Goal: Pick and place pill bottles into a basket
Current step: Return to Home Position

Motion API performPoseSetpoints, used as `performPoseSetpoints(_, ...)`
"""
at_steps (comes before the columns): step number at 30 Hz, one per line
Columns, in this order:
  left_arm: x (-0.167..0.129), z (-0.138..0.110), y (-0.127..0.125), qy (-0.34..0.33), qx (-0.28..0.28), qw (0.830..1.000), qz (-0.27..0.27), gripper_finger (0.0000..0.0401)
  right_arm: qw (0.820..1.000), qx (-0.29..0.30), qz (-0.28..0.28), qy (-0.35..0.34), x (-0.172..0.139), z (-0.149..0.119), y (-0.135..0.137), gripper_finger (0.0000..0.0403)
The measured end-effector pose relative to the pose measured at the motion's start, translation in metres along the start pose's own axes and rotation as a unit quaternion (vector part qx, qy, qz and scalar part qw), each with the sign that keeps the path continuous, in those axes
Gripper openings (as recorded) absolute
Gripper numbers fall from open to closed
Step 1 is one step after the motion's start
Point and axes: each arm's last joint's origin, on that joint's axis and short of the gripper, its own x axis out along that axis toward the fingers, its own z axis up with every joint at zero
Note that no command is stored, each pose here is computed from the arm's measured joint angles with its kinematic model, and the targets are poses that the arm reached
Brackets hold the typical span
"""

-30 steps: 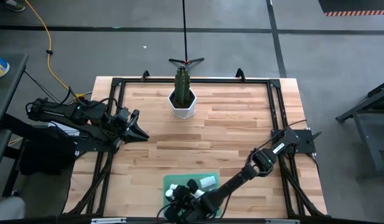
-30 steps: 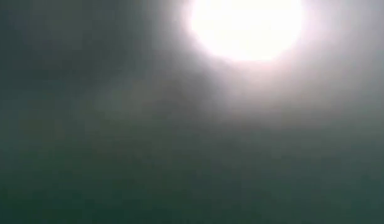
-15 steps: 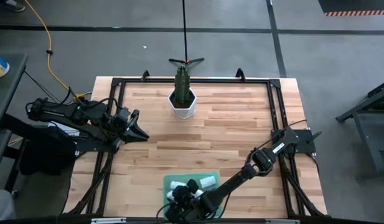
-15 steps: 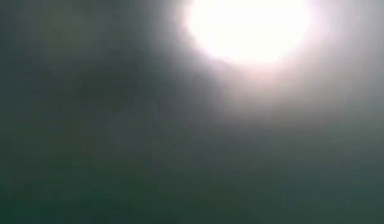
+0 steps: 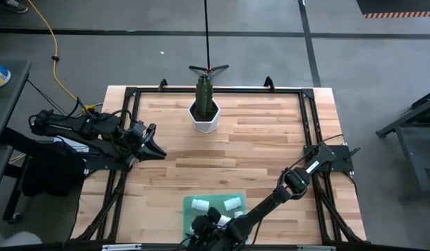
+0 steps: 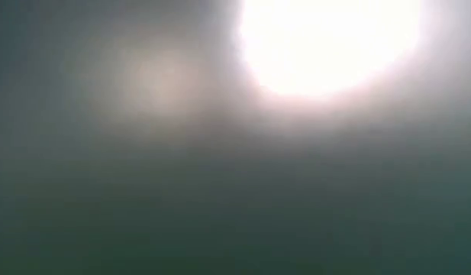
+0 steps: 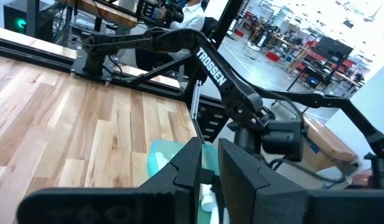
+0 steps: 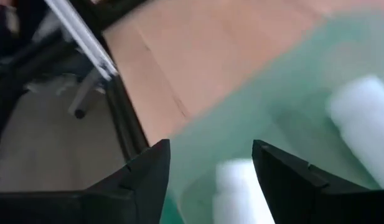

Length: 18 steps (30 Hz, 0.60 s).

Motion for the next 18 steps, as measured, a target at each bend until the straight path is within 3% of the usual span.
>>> performPoseSetpoints(8, 0.0, 0.0, 0.0, -0.001, 0.0, 1.0, -0.001, 0.009, 0.998, -0.028, 0.023, -0.047, -0.028, 0.04, 0.011, 0.0222)
performPoseSetpoints(18, 0.0, 0.0, 0.0, -0.002, 0.0, 1.0, -0.001, 0.009, 0.98, -0.099, -0.027, -0.169, -0.08, 0.103, 0.014, 0.0222)
